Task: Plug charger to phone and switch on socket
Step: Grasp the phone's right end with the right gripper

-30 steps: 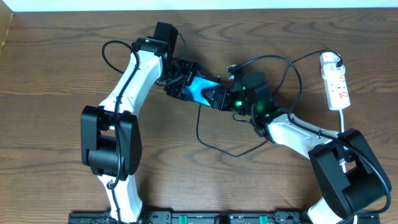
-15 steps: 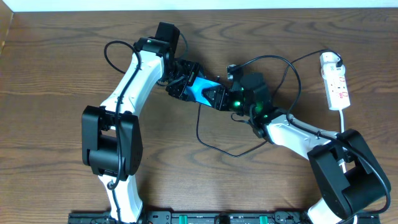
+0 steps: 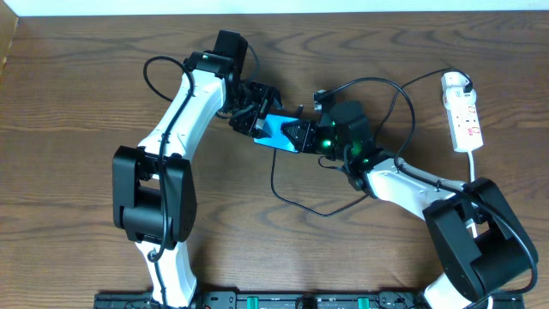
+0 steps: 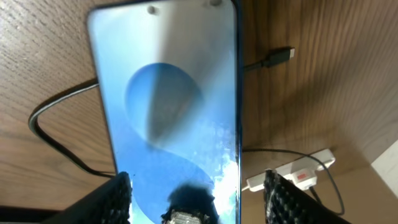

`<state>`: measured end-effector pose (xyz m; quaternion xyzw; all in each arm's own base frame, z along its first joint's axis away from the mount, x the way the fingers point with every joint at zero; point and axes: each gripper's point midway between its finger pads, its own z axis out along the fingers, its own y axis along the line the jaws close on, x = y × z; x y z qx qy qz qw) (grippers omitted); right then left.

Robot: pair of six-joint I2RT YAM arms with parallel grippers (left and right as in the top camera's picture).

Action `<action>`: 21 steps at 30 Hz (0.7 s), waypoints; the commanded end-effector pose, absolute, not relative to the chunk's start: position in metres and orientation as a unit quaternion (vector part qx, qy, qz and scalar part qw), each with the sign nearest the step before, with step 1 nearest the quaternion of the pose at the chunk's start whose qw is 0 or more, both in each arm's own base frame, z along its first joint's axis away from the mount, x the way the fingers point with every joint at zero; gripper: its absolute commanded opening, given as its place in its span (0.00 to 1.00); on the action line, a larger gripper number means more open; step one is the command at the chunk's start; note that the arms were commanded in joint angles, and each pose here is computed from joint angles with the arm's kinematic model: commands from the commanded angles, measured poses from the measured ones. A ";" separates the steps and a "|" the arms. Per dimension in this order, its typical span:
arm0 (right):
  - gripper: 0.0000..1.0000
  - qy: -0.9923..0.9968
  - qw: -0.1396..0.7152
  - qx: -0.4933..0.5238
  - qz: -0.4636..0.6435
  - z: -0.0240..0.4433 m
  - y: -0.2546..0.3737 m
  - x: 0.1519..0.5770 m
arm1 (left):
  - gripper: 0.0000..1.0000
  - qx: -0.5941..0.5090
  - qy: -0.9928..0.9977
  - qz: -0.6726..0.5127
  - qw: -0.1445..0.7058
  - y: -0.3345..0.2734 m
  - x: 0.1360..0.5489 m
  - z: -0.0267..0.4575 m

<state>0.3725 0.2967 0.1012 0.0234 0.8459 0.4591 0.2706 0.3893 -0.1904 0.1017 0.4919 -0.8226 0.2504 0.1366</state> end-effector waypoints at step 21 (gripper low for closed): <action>0.01 0.791 0.277 0.200 0.507 0.129 0.230 0.432 | 0.66 0.407 -0.822 0.376 0.129 -0.208 0.413 0.138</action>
